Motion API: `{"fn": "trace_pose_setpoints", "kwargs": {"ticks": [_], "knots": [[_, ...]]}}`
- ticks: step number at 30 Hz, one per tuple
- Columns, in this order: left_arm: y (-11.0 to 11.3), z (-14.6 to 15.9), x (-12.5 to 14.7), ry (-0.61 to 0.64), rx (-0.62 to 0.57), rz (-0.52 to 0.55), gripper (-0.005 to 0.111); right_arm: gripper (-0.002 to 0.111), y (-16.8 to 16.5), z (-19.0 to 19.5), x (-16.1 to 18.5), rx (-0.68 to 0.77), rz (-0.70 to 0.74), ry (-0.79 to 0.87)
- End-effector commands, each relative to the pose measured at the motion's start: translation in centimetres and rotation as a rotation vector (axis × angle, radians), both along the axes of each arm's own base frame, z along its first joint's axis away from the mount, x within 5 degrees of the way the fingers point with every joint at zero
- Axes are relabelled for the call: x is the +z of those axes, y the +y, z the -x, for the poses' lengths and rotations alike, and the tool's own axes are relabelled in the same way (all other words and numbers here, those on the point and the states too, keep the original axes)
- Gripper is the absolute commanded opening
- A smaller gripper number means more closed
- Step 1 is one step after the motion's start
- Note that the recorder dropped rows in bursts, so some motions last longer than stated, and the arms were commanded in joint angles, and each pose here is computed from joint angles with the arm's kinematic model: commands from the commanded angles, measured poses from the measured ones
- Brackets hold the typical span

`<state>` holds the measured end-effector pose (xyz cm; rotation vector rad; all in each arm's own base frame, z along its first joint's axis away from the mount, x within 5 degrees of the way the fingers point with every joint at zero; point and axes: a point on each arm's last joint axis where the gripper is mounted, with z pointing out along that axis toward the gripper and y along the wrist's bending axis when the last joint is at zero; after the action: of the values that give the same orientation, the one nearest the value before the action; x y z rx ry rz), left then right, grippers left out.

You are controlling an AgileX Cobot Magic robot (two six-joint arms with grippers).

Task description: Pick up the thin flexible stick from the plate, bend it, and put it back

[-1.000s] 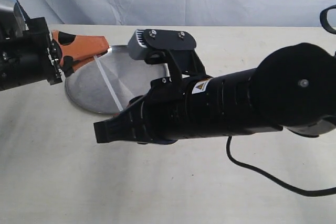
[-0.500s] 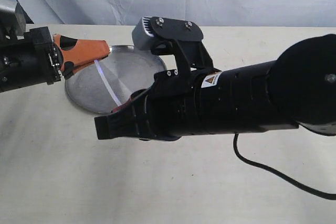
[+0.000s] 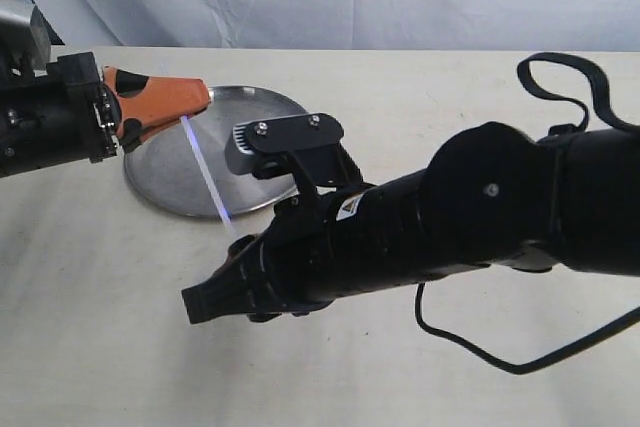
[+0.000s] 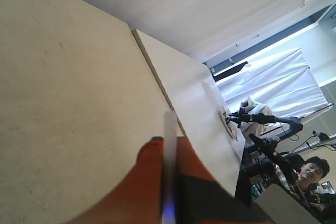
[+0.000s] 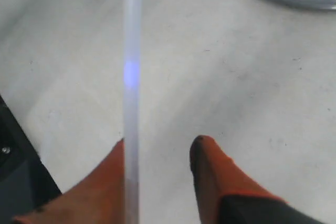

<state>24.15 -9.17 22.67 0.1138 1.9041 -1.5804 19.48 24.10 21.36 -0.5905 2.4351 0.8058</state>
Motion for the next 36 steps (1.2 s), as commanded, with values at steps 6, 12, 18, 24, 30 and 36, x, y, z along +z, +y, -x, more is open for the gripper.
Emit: {"fn": "trace_pose_setpoints", "kwargs": {"ticks": [6, 12, 18, 24, 30, 36], "knots": [[0.1, 0.2, -1.2, -0.026, -0.036, -0.171, 0.000, 0.000, -0.4, 0.5, 2.2, 0.012, -0.049, -0.053], [0.3, 0.2, -1.7, -0.035, -0.034, -0.234, 0.000, 0.000, -1.6, 0.9, 5.7, -0.005, -0.120, -0.203], [-0.1, 0.6, -1.0, -0.058, -0.088, -0.162, 0.000, 0.000, -1.7, 0.4, 6.1, -0.040, -0.127, -0.263], [-0.3, 0.5, 0.2, -0.031, -0.048, -0.033, 0.000, 0.000, -0.8, -0.3, 3.4, -0.019, -0.051, -0.210], [-0.9, 0.4, 1.2, -0.200, -0.006, -0.048, 0.000, 0.000, 0.3, 0.2, -0.4, 0.056, 0.033, -0.008], [-0.5, -0.3, -2.4, -0.122, 0.067, -0.481, 0.000, 0.000, -1.2, 1.3, 5.2, 0.068, -0.103, -0.184]]}}
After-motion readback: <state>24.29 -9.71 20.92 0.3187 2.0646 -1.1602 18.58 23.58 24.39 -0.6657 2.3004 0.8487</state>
